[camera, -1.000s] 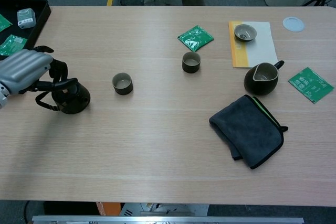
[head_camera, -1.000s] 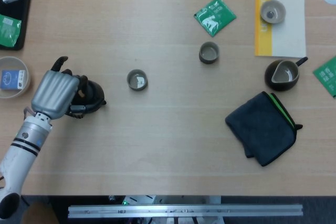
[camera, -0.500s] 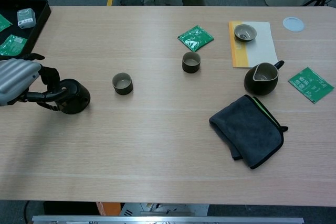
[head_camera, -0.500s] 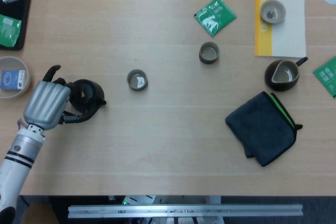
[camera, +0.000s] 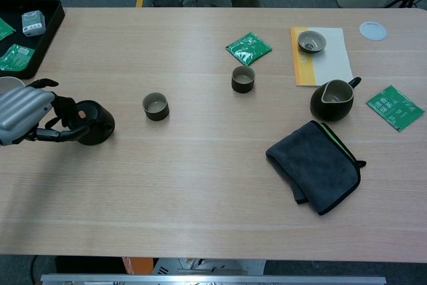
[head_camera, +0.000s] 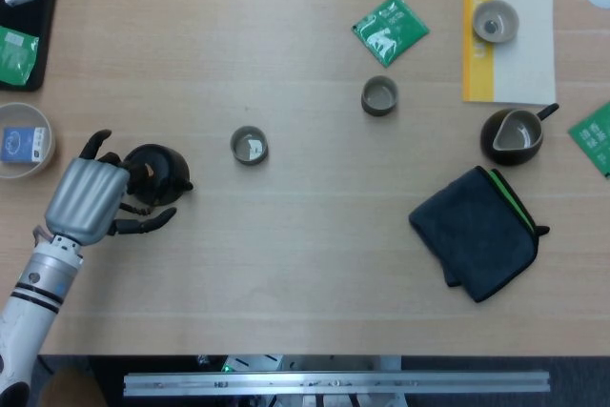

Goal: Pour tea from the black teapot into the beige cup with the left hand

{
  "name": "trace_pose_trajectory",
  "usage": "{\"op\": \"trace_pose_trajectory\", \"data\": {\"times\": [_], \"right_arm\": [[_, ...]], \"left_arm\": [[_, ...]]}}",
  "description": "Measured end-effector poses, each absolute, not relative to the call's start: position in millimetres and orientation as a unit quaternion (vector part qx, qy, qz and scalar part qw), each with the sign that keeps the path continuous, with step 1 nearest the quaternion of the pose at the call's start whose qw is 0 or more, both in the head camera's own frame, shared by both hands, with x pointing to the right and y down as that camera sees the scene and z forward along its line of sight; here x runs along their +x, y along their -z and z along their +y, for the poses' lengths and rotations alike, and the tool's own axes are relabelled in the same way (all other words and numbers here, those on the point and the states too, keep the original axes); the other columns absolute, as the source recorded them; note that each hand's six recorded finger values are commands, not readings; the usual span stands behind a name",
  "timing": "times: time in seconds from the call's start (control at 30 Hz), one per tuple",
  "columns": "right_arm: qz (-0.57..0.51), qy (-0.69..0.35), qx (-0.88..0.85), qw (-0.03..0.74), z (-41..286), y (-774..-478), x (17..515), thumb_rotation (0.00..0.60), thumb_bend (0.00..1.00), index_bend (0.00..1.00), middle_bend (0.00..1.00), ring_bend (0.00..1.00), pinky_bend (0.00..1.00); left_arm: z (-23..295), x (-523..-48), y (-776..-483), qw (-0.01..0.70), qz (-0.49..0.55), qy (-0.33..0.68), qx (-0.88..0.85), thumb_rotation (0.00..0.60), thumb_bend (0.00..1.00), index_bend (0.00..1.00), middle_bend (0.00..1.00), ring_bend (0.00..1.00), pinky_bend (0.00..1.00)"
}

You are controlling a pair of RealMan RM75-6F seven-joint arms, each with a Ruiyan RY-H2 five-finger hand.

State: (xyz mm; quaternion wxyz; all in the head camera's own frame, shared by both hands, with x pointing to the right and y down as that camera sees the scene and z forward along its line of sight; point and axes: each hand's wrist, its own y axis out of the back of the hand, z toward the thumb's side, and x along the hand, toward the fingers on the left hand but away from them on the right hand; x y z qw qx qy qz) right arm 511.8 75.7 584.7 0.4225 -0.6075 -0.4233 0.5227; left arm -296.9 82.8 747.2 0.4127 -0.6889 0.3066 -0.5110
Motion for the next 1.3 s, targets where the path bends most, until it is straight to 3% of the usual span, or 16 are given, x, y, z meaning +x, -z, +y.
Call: {"op": "trace_pose_trajectory", "data": {"times": [1.3], "right_arm": [[-0.422, -0.526, -0.605, 0.423, 78, -583, 512, 0.6, 0.01, 0.24, 0.31, 0.25, 0.18]], "left_arm": [[102, -300, -750, 0.415, 0.306, 0.512, -0.687, 0.095, 0.15, 0.5, 0.54, 0.41, 0.11]]}}
